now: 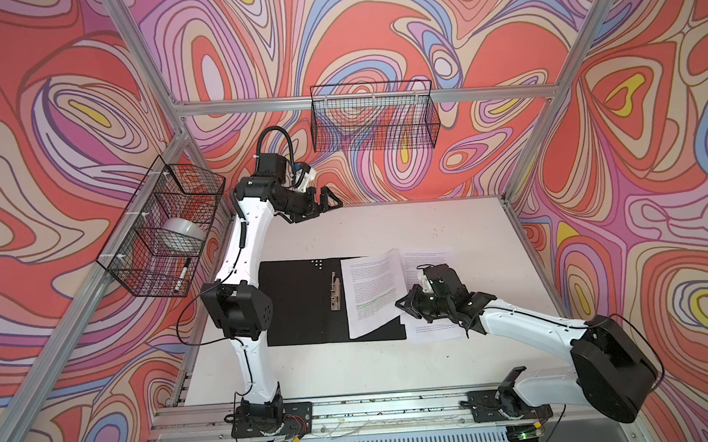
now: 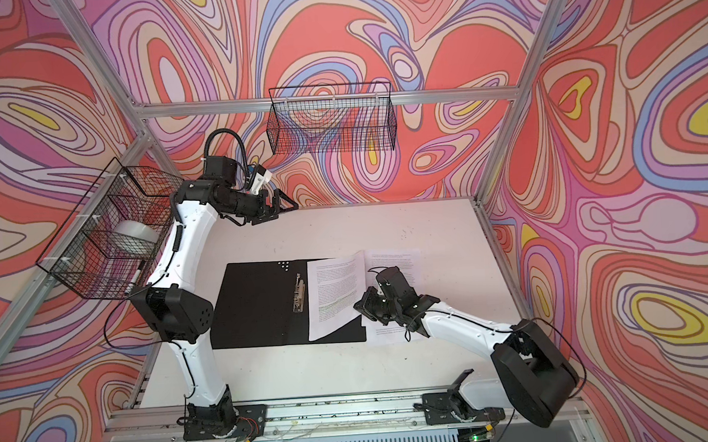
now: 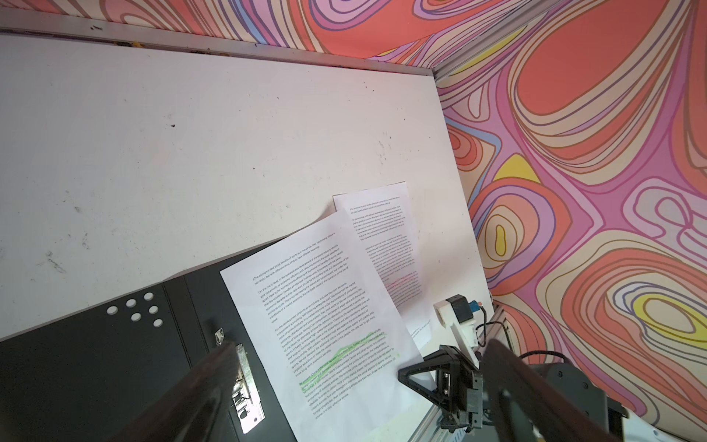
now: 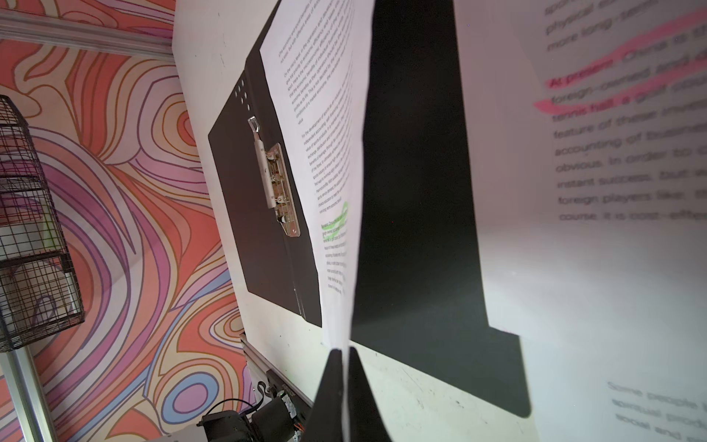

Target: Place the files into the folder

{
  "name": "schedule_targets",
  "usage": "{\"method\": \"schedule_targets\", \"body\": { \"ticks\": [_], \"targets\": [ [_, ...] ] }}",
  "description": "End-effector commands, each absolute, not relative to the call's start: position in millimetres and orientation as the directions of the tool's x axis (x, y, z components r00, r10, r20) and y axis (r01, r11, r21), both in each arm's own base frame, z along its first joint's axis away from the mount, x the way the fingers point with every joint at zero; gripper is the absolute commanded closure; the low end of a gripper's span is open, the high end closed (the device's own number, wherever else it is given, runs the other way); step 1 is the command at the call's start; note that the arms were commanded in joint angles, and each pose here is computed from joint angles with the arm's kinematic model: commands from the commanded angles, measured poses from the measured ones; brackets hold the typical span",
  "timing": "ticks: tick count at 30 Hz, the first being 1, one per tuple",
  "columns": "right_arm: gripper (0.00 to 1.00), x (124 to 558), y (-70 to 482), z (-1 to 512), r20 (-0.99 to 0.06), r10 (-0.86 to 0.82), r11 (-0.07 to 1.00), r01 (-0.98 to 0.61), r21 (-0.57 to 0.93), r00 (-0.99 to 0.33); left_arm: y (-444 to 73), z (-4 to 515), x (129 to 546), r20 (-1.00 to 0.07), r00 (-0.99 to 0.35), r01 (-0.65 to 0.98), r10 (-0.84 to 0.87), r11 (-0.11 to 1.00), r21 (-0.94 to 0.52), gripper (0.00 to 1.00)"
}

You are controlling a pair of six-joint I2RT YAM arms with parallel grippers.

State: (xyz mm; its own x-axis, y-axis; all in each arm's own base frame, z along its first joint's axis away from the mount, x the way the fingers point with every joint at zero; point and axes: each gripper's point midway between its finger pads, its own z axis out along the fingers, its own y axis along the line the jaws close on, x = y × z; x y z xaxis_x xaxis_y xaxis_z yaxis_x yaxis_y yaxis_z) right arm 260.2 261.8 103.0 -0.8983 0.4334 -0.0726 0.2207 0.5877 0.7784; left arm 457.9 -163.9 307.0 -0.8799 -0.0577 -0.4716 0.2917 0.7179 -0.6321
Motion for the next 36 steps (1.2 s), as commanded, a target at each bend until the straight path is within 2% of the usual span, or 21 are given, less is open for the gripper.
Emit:
{"method": "schedule_targets", "body": {
  "ticks": [1,13,20,36],
  "targets": [
    [1.00,259.4,268.4,92.5,-0.055,0.445,0.587,0.245,0.771,-0.894,-166.9,298.1,455.4,-0.435,-0.899,0.275,-0.053,0.705,-0.654,0.00],
    [1.00,255.0,287.3,79.3,-0.036,0.409,0.603,0.240,0.760,-0.912,-168.9,295.0,454.1,-0.427,-0.903,0.275,-0.053,0.693,-0.667,0.00],
    [1.00,248.5,289.0,64.8,-0.030,0.347,0.661,0.222,0.717,-0.938,-169.3,292.7,456.2,-0.427,-0.903,0.275,-0.052,0.692,-0.667,0.00],
    [1.00,236.1,288.2,55.8,-0.005,0.339,0.673,0.238,0.700,-0.941,-171.3,289.3,457.4,-0.410,-0.910,0.264,-0.058,0.681,-0.683,0.00]
  ]
}}
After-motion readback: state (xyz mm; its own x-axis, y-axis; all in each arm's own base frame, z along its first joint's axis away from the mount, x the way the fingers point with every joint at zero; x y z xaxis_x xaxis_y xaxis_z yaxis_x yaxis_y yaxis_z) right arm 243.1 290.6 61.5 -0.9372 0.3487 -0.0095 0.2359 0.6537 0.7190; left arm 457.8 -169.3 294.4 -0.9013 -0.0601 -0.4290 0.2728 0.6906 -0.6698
